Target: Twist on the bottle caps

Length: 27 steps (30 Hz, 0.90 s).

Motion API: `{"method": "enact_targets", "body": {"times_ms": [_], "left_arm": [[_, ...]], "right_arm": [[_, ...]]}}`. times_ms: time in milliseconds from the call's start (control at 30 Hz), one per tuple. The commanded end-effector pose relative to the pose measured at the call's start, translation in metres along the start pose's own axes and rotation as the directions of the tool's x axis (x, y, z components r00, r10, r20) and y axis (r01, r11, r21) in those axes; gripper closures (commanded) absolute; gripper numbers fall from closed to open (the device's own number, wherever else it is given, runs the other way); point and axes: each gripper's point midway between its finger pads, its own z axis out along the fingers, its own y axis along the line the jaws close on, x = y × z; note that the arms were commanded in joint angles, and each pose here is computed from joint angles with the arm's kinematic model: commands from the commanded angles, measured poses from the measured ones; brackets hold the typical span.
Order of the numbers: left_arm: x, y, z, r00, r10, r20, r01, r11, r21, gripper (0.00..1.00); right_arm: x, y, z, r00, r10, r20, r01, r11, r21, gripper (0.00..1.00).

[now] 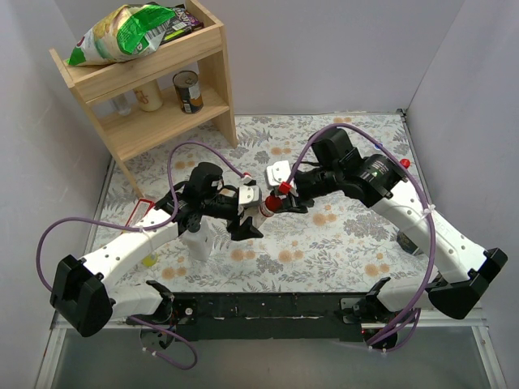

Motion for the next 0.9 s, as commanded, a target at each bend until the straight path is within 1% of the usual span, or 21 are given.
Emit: {"method": "enact_targets", "body": {"times_ms": [0,200,300,433,867], "left_arm": [[-0.028,0.001,-0.008,0.996,0.077,0.051,-0.076,0.997,-0.020,1.00],[-0.033,0.004,-0.008,0.995,0.088,0.056,-0.087,0.996,-0.028,1.00],[-0.033,0.005,-0.008,0.995,0.088,0.053,-0.087,0.996,-0.030,1.00],[-0.032,0.007,-0.008,0.995,0.087,0.053,-0.085,0.996,-0.037,1.00],[-0.030,0.012,-0.008,0.995,0.095,0.039,-0.092,0.993,-0.067,1.00]], "right_arm": [[-0.001,-0.008,0.007,1.000,-0.016,0.003,0.016,0.999,0.029,0.56],[-0.002,-0.002,0.010,1.000,-0.023,0.020,0.023,1.000,-0.006,0.56],[-0.005,0.010,0.012,0.999,-0.021,0.043,0.024,0.997,-0.071,0.56],[-0.005,0.019,0.014,0.999,-0.005,0.051,0.011,0.993,-0.120,0.57],[0.001,0.031,0.018,1.000,0.016,0.017,-0.012,0.975,-0.222,0.58]]}}
